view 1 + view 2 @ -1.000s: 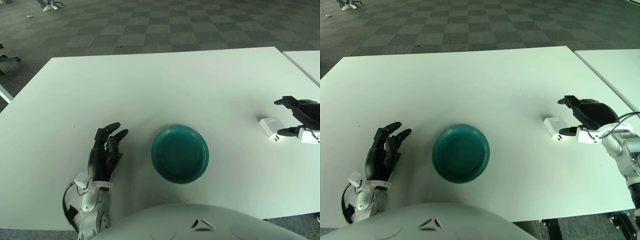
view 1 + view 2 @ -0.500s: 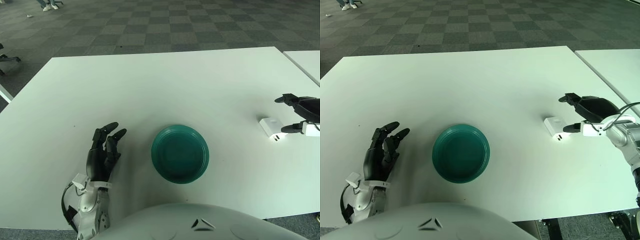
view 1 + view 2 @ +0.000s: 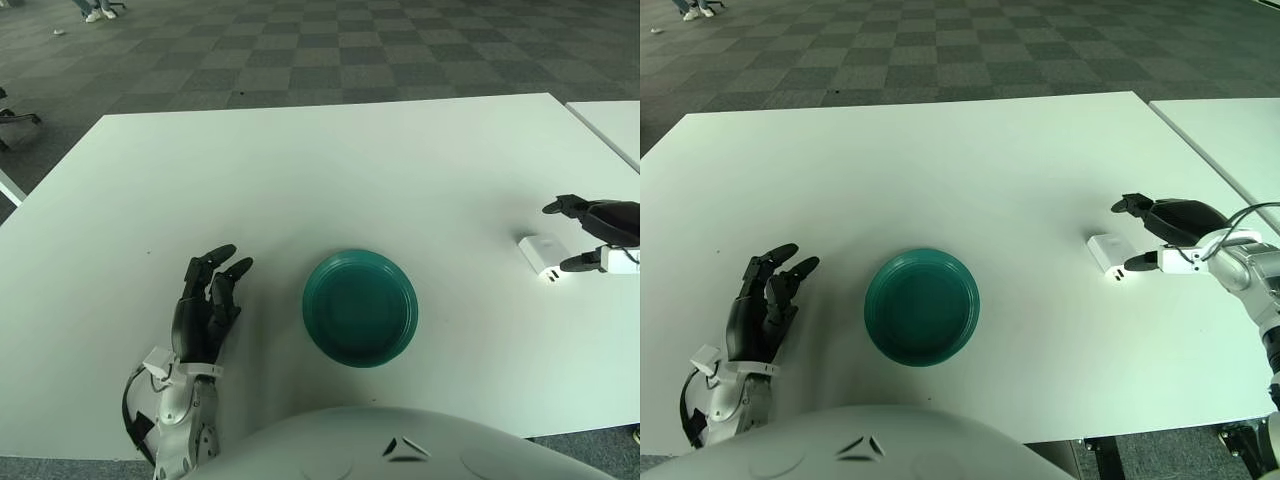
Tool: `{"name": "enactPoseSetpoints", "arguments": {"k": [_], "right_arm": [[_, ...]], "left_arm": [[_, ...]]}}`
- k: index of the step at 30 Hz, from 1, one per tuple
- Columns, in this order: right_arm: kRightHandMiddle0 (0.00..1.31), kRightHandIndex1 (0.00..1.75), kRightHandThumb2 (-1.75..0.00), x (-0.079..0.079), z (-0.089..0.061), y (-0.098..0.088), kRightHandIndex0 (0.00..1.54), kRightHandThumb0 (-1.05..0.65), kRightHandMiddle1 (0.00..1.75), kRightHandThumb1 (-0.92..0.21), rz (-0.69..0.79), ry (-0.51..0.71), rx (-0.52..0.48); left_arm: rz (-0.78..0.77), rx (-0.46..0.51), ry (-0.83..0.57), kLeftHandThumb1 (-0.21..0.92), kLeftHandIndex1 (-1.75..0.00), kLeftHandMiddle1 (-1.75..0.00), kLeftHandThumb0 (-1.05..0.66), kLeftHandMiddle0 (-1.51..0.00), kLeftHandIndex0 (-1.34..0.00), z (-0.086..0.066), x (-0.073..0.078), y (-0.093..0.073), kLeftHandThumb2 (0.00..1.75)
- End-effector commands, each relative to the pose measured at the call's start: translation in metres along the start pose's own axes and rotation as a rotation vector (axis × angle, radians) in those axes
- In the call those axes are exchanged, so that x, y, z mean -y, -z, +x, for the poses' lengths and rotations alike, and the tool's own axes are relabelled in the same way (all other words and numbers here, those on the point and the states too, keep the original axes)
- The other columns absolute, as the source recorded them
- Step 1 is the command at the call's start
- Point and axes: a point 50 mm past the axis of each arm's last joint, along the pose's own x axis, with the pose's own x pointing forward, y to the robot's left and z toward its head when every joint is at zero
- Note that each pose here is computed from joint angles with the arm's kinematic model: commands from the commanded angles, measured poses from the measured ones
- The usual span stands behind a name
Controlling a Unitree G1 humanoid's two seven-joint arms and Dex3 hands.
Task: Put the charger into the plate.
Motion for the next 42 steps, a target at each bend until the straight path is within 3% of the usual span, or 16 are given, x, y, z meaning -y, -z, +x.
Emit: {"name": "enactPoseSetpoints", "arguments": {"k": [1,8,14,32,42], "right_arm": [[0.0,0.05,-0.29,0.005,-0.001,0.002,0.41,-0.71,0.74,-0.92,-0.011,-0.017,-0.002],[0.0,0.05,-0.28,0.002,0.003,-0.001,0.41,-0.7,0.74,-0.91,-0.008,-0.062,0.011],[0.0,0.04,-0.26,-0.015,0.007,0.0,0.41,-0.66,0.73,-0.88,-0.01,-0.119,0.005],[0.0,0.02,-0.3,-0.029,0.014,-0.001,0.4,-0.64,0.79,-0.83,-0.051,-0.182,0.037],[0.0,0.02,-0.42,-0.043,0.017,-0.001,0.42,-0.61,0.81,-0.77,-0.051,-0.218,0.023]], "left_arm": [[0.001,-0.04,-0.019,0.92,-1.18,-0.96,-0.82,-0.28,-0.1,-0.002,-0.006,0.005,0.67],[0.001,-0.039,-0.019,0.92,-1.18,-0.96,-0.82,-0.28,-0.1,-0.002,-0.007,0.004,0.67],[0.001,-0.039,-0.019,0.92,-1.18,-0.96,-0.82,-0.28,-0.1,-0.002,-0.008,0.004,0.67],[0.002,-0.039,-0.019,0.92,-1.18,-0.96,-0.82,-0.28,-0.1,-0.001,-0.011,0.002,0.67],[0.001,-0.038,-0.019,0.92,-1.18,-0.96,-0.82,-0.28,-0.1,-0.001,-0.011,0.001,0.67]]}}
